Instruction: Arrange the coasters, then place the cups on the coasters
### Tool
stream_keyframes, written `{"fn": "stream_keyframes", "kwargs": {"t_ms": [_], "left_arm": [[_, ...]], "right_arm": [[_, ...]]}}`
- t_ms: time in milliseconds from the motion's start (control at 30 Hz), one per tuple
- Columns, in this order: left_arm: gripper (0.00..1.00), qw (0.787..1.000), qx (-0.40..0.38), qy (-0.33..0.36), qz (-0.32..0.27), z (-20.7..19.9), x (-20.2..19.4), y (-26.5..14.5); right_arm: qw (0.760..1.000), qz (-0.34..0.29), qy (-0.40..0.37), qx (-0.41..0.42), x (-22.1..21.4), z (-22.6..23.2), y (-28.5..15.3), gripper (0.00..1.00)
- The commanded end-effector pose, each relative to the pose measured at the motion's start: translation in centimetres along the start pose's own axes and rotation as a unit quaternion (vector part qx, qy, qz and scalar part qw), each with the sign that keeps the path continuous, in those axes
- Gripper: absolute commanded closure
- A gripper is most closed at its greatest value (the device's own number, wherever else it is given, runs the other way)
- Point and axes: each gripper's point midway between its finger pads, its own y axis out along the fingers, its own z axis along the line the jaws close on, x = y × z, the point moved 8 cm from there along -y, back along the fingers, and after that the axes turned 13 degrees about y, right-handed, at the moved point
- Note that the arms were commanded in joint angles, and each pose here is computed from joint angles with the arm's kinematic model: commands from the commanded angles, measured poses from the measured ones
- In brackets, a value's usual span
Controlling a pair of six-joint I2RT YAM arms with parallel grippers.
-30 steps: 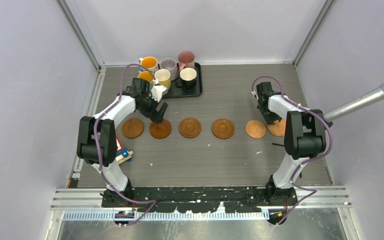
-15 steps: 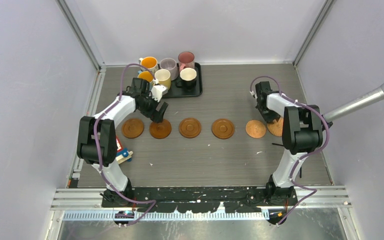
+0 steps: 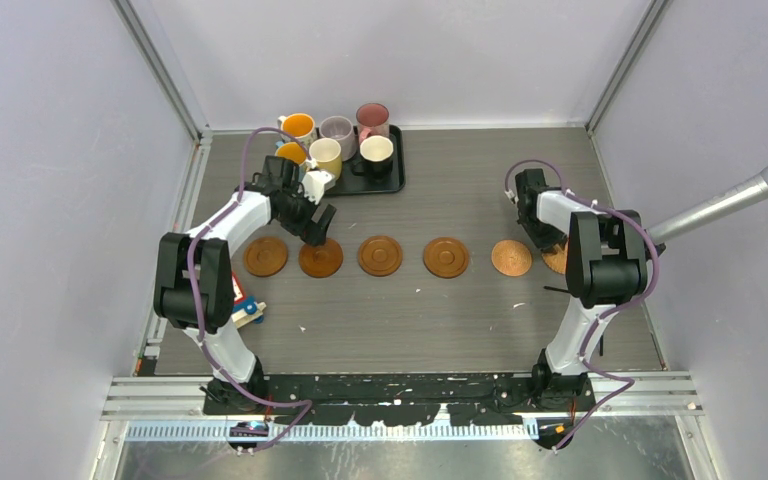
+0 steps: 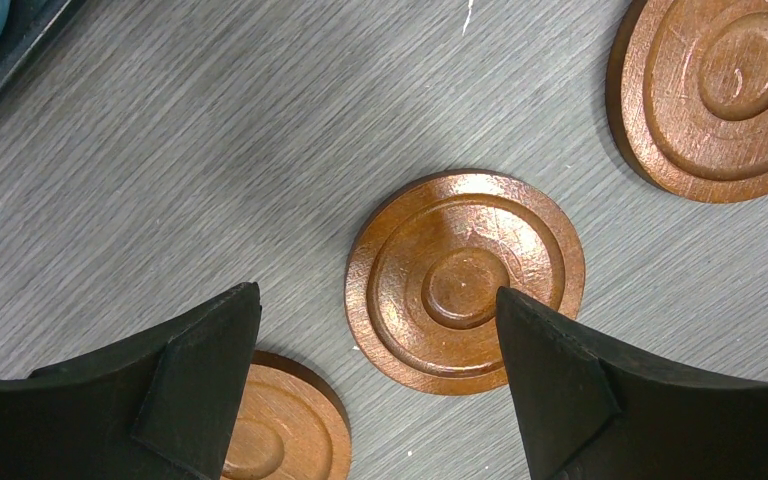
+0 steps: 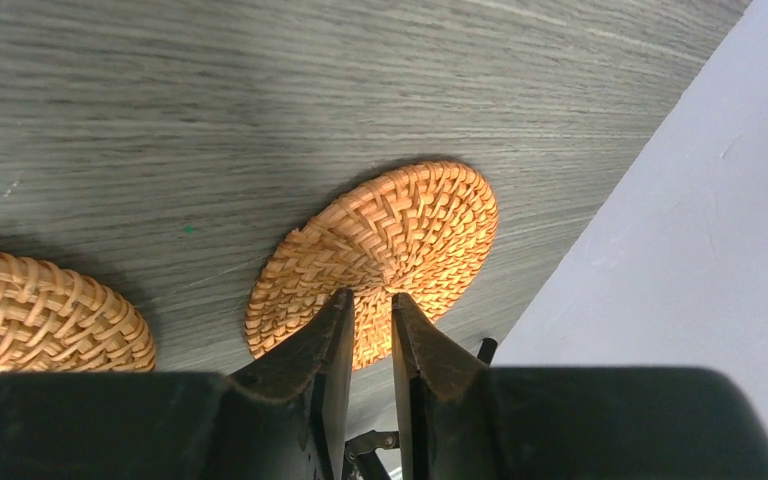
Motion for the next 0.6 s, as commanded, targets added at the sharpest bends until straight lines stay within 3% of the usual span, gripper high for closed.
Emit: {"fn": "stream_keyframes", "kwargs": {"t_ms": [0, 333, 567], "left_arm": [[0.11, 0.999, 0.017, 0.016, -0.031, 0.5, 1.0, -1.3], [0.1, 0.999, 0.017, 0.013, -0.038, 0.6, 1.4, -1.5], [0.09, 0.998, 0.029, 0.005, -0.057, 0.8, 2.5, -2.7]], "right_arm": [[1.0, 0.008, -0.01, -0.001, -0.9, -0.1, -0.1, 0.74], [0.998, -0.048, 0.032, -0.002, 1.5, -2.1, -3.3, 0.68], [0.995, -0.093, 0.036, 0.032, 3.5, -0.5, -6.2, 0.62]]}}
